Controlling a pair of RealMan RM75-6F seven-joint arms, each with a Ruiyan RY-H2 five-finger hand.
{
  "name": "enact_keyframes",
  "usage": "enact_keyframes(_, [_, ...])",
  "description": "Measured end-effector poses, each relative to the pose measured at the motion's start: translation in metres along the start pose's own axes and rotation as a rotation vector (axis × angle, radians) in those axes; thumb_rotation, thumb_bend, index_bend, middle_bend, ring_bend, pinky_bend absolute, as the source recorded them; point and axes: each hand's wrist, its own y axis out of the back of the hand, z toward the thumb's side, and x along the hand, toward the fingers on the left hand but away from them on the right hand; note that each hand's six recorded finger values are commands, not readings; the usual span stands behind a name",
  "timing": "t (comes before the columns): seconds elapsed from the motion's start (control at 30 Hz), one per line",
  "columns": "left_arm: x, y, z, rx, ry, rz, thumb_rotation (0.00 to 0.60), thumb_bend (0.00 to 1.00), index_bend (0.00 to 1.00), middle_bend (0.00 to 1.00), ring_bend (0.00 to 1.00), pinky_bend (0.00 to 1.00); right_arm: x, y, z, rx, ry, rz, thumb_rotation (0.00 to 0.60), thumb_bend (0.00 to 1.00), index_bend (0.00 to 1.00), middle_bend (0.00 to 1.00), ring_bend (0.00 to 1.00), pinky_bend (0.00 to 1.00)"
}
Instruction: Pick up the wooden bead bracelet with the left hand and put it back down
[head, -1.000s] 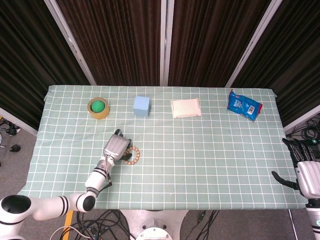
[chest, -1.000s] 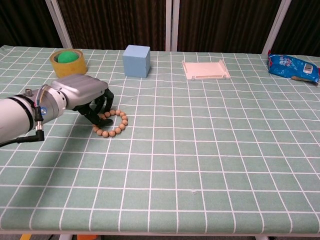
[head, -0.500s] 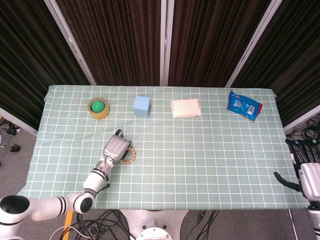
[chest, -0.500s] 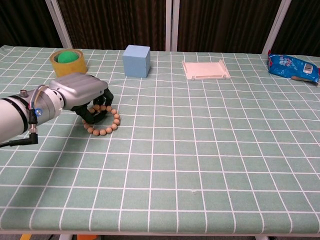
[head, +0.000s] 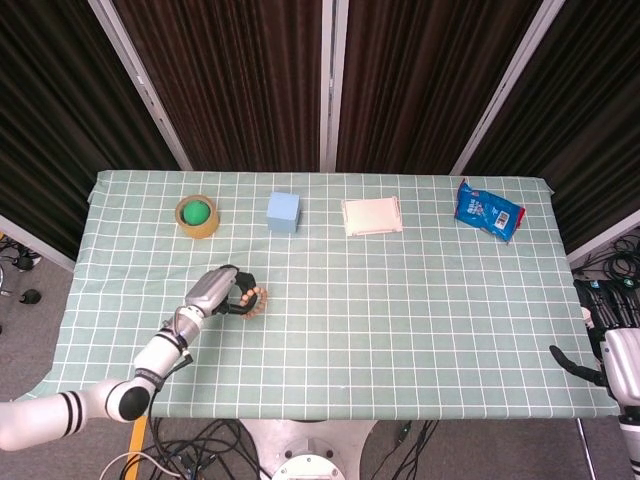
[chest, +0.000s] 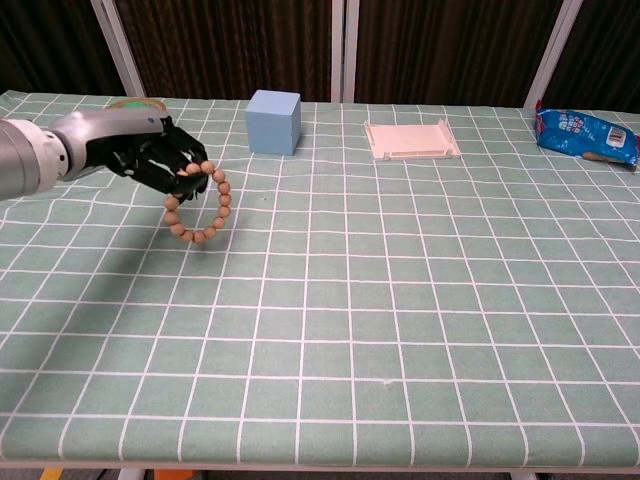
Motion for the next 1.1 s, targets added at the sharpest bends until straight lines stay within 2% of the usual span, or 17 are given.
enact_keyframes(0.23, [-0.011, 0.001, 0.008, -0.466, 0.012, -0.13, 0.367, 0.51, 0.56, 0.66, 0.4, 0.18, -0.001, 0.0, 0.003, 0.002, 0.007, 0.001, 0.6, 0.11, 0.06, 0.14, 0.0, 0.0])
enact_keyframes(0.33, [-0.015, 0.003, 0.013, -0.61, 0.009, -0.158, 0.348, 0.52, 0.56, 0.66, 0.4, 0.18, -0.001, 0.0, 0.004, 0.004, 0.008, 0.001, 0.6, 0.11, 0.06, 0.14, 0.0, 0.0])
enact_keyframes(0.53, [-0.019, 0.011, 0.019, -0.803, -0.018, -0.164, 0.336, 0.53, 0.56, 0.66, 0.4, 0.18, -0.001, 0.0, 0.005, 0.007, 0.01, 0.001, 0.6, 0.11, 0.06, 0.14, 0.0, 0.0])
enact_keyframes(0.77, [-0.021, 0.014, 0.023, -0.927, -0.055, -0.158, 0.293, 0.52, 0.56, 0.66, 0.42, 0.18, -0.001, 0.0, 0.006, 0.006, 0.01, 0.001, 0.6, 0.11, 0.06, 0.14, 0.0, 0.0])
enact_keyframes(0.83, [-0.021, 0.013, 0.023, -0.975, -0.055, -0.162, 0.262, 0.51, 0.56, 0.67, 0.43, 0.18, -0.001, 0.0, 0.007, 0.006, 0.01, 0.001, 0.6, 0.11, 0.06, 0.14, 0.0, 0.0])
enact_keyframes(0.93, [-0.022, 0.013, 0.023, -1.046, -0.052, -0.17, 0.207, 0.45, 0.57, 0.68, 0.48, 0.18, -0.001, 0.0, 0.007, 0.005, 0.013, 0.0, 0.6, 0.11, 0.06, 0.14, 0.0, 0.0])
enact_keyframes(1.1, [-0.025, 0.013, 0.026, -1.169, -0.039, -0.192, 0.19, 0.42, 0.6, 0.72, 0.55, 0.18, -0.001, 0.001, 0.008, 0.005, 0.016, -0.001, 0.6, 0.11, 0.06, 0.14, 0.0, 0.0])
